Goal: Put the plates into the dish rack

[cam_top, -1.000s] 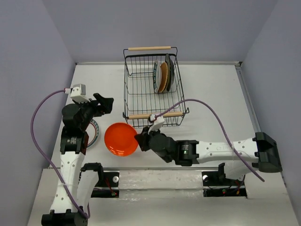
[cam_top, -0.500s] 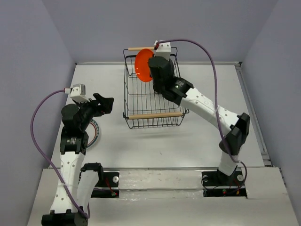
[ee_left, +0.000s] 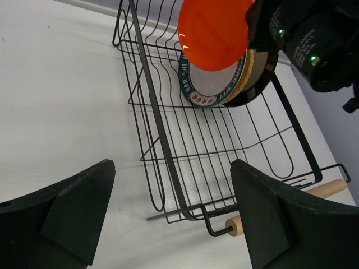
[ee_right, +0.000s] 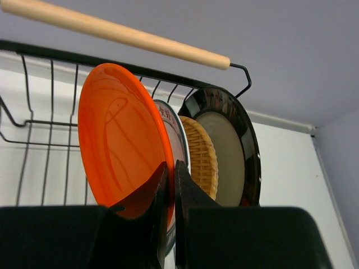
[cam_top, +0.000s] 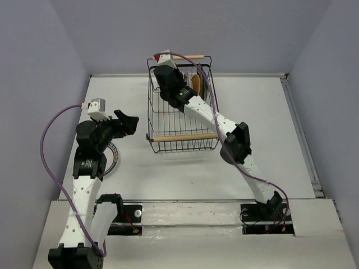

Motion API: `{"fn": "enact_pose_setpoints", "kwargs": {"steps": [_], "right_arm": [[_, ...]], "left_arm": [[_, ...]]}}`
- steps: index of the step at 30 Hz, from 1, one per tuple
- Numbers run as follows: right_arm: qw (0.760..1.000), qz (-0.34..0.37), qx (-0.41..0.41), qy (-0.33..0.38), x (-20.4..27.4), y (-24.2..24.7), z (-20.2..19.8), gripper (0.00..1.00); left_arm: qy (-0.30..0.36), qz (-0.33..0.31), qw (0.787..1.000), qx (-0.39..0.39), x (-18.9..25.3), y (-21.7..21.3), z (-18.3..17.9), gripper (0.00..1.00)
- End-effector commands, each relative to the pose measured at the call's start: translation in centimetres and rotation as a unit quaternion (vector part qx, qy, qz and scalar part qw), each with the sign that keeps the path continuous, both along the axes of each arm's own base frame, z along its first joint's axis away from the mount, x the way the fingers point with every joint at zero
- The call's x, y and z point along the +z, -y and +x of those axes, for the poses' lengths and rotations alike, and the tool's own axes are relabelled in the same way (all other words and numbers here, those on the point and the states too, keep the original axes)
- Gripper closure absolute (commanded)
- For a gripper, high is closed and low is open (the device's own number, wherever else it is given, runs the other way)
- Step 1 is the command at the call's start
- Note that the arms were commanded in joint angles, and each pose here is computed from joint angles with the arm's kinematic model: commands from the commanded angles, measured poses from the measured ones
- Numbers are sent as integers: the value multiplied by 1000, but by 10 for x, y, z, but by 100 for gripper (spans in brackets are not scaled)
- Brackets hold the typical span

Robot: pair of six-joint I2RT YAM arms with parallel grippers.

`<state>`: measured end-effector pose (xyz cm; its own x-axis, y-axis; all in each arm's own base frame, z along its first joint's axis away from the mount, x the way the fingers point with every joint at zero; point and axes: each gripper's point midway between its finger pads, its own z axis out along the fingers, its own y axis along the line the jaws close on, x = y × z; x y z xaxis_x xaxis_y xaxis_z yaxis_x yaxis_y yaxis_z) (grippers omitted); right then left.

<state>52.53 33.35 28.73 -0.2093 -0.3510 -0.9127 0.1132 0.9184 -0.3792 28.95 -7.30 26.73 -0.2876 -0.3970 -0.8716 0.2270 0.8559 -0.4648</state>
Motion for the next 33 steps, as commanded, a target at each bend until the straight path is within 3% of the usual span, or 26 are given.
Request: {"fn": "enact_pose_setpoints", "kwargs": {"steps": [1, 5, 17, 33], "right_arm": [[997, -65, -24, 30, 29, 15, 7, 93], [993, -114, -25, 27, 13, 11, 16, 93], [986, -166, -24, -14, -44, 7, 22, 93], [990, -124, -30, -56, -103, 17, 33, 93]], "left_arm": [[23, -8, 999, -25, 12, 10, 2, 5], [19, -10, 999, -27, 10, 10, 4, 5], [13, -9, 1000, -22, 6, 9, 6, 5], [6, -10, 1000, -24, 2, 9, 8, 5]]}}
